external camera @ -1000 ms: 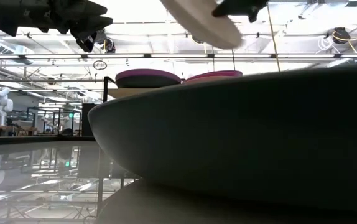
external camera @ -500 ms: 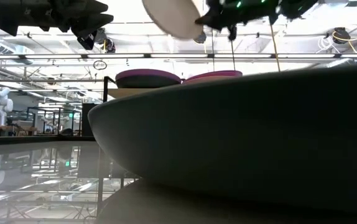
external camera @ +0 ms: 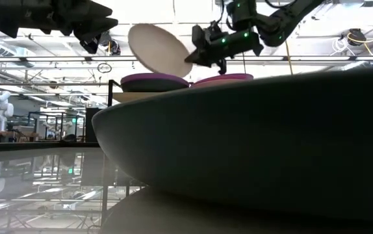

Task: Place and stack plates onto a shelf
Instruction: Stack the brown plate on top of the purple plate on the shelf, then stack the black plate on top of the brown plate on the shelf

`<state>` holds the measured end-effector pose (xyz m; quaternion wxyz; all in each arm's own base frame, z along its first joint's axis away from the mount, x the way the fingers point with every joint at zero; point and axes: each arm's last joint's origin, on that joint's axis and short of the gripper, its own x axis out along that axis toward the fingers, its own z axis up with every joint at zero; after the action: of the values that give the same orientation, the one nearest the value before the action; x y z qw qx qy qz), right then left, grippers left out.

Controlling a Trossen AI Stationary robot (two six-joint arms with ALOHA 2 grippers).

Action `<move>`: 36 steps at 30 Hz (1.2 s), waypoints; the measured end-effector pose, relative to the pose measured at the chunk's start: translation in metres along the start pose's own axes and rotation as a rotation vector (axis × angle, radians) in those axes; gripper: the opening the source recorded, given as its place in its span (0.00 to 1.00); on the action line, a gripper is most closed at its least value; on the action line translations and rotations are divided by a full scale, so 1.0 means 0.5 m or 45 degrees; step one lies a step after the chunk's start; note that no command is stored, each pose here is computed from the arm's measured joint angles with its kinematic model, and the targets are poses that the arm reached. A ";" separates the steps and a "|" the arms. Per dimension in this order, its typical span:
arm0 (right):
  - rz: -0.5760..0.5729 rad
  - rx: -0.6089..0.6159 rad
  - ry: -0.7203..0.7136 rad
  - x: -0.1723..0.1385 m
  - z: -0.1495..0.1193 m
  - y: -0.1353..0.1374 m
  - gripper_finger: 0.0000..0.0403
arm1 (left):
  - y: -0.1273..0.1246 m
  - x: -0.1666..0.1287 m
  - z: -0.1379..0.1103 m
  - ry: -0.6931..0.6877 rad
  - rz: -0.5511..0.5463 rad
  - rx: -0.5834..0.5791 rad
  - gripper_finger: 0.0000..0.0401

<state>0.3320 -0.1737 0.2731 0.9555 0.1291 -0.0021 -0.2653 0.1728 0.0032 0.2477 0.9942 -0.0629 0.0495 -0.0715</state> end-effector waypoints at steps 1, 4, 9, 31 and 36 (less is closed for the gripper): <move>-0.006 0.008 0.009 0.003 -0.004 -0.004 0.01 | 0.000 0.000 0.000 0.002 0.000 0.000 0.30; -0.015 0.022 0.020 0.006 -0.010 -0.008 0.02 | 0.000 0.000 0.000 0.003 0.000 -0.001 0.30; -0.040 -0.028 0.005 0.004 -0.005 -0.008 0.08 | 0.000 0.000 0.000 0.003 0.000 0.000 0.30; 0.343 -0.173 -0.254 -0.142 0.152 0.096 0.47 | -0.031 0.015 -0.020 0.093 -0.089 0.138 0.30; 0.400 -0.282 -0.237 -0.211 0.181 0.129 0.46 | -0.061 0.050 -0.041 0.116 -0.118 0.323 0.30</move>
<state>0.2674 -0.0891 0.3833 0.9891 -0.0035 -0.0814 -0.1223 0.1912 -0.0328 0.2292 0.9866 0.0643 0.0820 -0.1258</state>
